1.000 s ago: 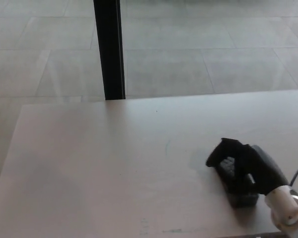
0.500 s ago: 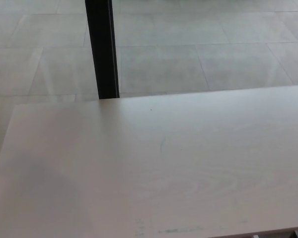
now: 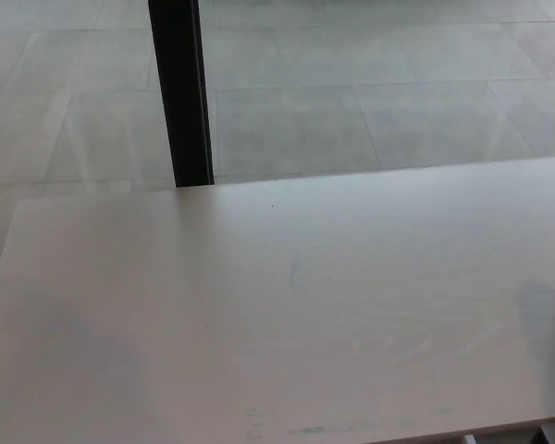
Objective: The robot uses its right hand to hold the eraser kept in the middle of the desk and use it to wipe the desk by swiping its surface twice
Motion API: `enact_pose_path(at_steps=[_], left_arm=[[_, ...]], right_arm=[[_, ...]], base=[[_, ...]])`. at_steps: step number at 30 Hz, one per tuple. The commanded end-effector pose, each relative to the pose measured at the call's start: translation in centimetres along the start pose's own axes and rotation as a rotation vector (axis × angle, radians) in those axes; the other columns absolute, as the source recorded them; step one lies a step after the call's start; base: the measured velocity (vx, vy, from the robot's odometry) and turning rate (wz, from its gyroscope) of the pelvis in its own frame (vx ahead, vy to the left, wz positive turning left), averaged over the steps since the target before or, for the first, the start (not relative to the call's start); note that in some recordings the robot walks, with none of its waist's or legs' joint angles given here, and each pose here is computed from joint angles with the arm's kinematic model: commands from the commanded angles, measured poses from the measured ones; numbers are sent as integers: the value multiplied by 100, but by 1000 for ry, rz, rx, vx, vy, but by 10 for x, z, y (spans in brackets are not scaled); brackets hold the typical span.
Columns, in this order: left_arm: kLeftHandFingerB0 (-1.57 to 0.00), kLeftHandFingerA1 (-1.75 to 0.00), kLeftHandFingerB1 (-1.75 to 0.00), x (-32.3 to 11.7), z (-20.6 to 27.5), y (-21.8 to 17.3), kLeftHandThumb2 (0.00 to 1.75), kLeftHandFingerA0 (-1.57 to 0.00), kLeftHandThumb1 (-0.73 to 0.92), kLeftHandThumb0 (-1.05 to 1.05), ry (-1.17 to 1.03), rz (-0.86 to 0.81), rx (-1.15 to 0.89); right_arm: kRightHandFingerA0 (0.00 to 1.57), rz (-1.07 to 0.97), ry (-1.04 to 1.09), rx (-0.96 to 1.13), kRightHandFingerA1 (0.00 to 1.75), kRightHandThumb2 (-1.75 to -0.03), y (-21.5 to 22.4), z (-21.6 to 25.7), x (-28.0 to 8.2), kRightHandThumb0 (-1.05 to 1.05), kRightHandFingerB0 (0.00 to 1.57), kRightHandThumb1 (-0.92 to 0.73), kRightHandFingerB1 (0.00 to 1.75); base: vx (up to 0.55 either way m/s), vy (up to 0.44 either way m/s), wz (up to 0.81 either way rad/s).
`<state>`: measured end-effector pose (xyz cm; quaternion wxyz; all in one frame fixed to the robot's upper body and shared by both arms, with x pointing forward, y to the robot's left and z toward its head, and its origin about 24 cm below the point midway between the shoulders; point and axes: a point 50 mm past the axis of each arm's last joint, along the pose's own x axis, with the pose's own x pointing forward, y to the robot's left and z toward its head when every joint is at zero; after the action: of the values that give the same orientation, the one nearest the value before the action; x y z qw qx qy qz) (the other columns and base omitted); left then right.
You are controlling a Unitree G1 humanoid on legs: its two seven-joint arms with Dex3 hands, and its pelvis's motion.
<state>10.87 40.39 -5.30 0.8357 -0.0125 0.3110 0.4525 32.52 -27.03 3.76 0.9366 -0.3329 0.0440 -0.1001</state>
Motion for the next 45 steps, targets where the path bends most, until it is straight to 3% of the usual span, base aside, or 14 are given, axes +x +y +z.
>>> enact_pose_path(at_steps=[1,3,4,5,18,24,27,31,32,37,38,42,43,45], left_arm=[[-44,-89,-69,0,4,-1,94,-66,47,-50,-8,3,5],[-42,-87,-68,1,5,-3,94,-64,47,-49,-9,-3,-8],[-42,-87,-68,2,5,-3,94,-63,47,-49,-5,-7,-13],[-49,-95,-68,3,5,-3,60,-56,67,-50,-7,-10,-1],[-51,-96,-69,4,10,-8,60,-59,67,-49,-18,-7,4],[-52,-98,-70,5,11,-9,60,-59,66,-50,-19,0,10],[-51,-96,-69,4,8,-8,60,-56,66,-48,-20,-16,-2],[-46,-87,-70,4,6,-8,94,-63,47,-49,-18,-22,4],[-51,-94,-68,4,6,-8,60,-58,67,-49,-19,-19,15],[-52,-97,-70,4,7,-8,60,-57,67,-49,-18,-6,14],[-47,-89,-71,3,7,-8,95,-64,48,-48,-25,-17,13],[-49,-93,-67,3,6,-6,60,-56,66,-48,-7,6,0],[-43,-85,-68,3,5,-5,95,-62,48,-46,-9,1,0],[-42,-86,-68,3,4,-4,95,-62,48,-47,-13,-2,-2]], right_arm=[[111,130,-32,-24,132,-100,47,18,-2,-41,91,-55,118],[82,150,-58,-35,175,-73,56,30,1,-32,62,-71,162],[110,179,-96,-54,132,-100,67,42,2,-42,91,-56,121],[82,210,-115,-56,175,-70,78,53,2,-34,65,-73,156],[86,561,-398,-172,139,-91,182,100,-65,-38,79,-66,85],[91,622,-414,-178,174,-92,194,96,-83,-37,78,-66,135],[84,643,-426,-160,150,-93,196,95,-89,-36,68,-65,87],[80,666,-432,-163,155,-91,197,96,-92,-37,74,-68,106],[86,663,-440,-168,158,-93,196,95,-91,-36,77,-67,120],[86,627,-435,-225,155,-98,179,90,-73,-36,77,-64,98],[67,604,-415,-299,111,-87,164,88,-59,-38,61,-70,76],[83,507,-354,-360,153,-78,130,74,-33,-34,74,-71,88],[89,463,-319,-347,174,-79,117,71,-25,-32,76,-72,132],[87,436,-288,-334,175,-77,108,69,-18,-34,75,-74,141]], base=[[0,0,0],[0,0,0],[0,0,0],[0,0,0],[0,0,0],[0,0,0],[0,0,0],[0,0,0],[0,0,0],[0,0,0],[0,0,0],[0,0,0],[0,0,0],[0,0,0]])
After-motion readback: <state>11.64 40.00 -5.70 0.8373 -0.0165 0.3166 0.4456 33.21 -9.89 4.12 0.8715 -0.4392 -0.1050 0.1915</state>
